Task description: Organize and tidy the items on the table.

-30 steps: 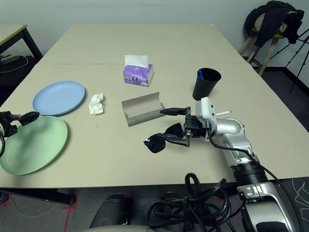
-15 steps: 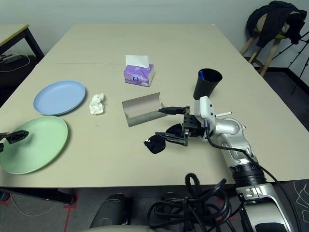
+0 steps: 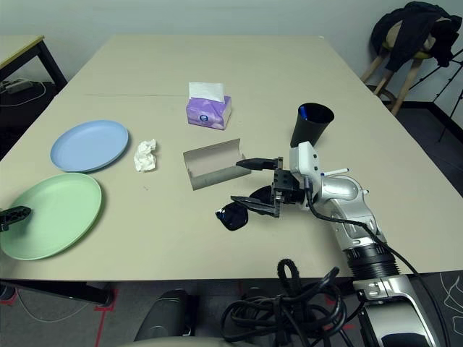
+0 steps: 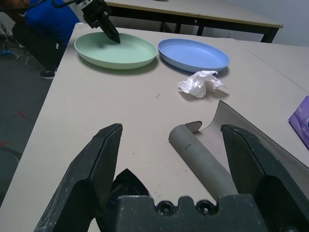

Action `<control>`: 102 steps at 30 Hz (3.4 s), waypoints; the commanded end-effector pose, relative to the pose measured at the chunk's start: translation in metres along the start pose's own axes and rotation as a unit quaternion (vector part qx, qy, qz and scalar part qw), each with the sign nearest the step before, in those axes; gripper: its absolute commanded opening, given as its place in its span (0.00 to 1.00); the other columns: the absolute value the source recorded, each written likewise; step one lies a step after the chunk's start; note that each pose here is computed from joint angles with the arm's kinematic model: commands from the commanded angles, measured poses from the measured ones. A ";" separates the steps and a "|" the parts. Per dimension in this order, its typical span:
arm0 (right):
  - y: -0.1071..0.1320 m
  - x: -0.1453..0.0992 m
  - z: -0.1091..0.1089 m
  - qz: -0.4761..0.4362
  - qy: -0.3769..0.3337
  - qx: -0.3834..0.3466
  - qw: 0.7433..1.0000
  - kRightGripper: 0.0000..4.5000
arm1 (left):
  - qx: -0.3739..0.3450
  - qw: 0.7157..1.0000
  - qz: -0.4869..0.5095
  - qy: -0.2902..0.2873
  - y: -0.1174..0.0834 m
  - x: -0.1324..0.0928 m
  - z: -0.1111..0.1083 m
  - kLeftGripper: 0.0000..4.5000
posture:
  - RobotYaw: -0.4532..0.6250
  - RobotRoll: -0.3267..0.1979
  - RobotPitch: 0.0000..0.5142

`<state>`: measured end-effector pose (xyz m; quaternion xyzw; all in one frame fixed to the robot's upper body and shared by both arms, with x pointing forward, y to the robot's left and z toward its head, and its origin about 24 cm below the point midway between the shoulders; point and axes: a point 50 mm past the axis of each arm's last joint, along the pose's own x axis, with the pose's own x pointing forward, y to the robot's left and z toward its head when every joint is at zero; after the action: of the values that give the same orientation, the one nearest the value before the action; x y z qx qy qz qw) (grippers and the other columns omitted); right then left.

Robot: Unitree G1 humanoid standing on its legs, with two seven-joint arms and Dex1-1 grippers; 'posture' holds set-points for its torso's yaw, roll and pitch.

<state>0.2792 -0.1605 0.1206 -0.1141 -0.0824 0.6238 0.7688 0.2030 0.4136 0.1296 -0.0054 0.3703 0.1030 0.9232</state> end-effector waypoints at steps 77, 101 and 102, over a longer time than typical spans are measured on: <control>-0.003 0.003 0.000 -0.144 -0.019 0.024 0.989 1.00 | -0.320 0.925 0.077 -0.192 -0.097 0.078 0.115 0.01 | 0.50 0.62 0.09; -0.008 0.005 -0.003 -0.173 -0.012 0.013 0.985 1.00 | 0.037 0.957 -0.134 -0.254 -0.125 0.049 0.099 0.99 | 0.52 0.62 0.09; -0.008 0.006 -0.003 -0.173 -0.013 0.013 0.985 1.00 | 0.067 0.948 -0.150 -0.271 -0.129 0.047 0.100 0.99 | 0.52 0.62 0.09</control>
<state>0.2884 -0.1568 0.1217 -0.0748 -0.1055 0.4832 0.8659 0.3295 0.3128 0.1585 -0.0146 0.1285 -0.0225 0.9913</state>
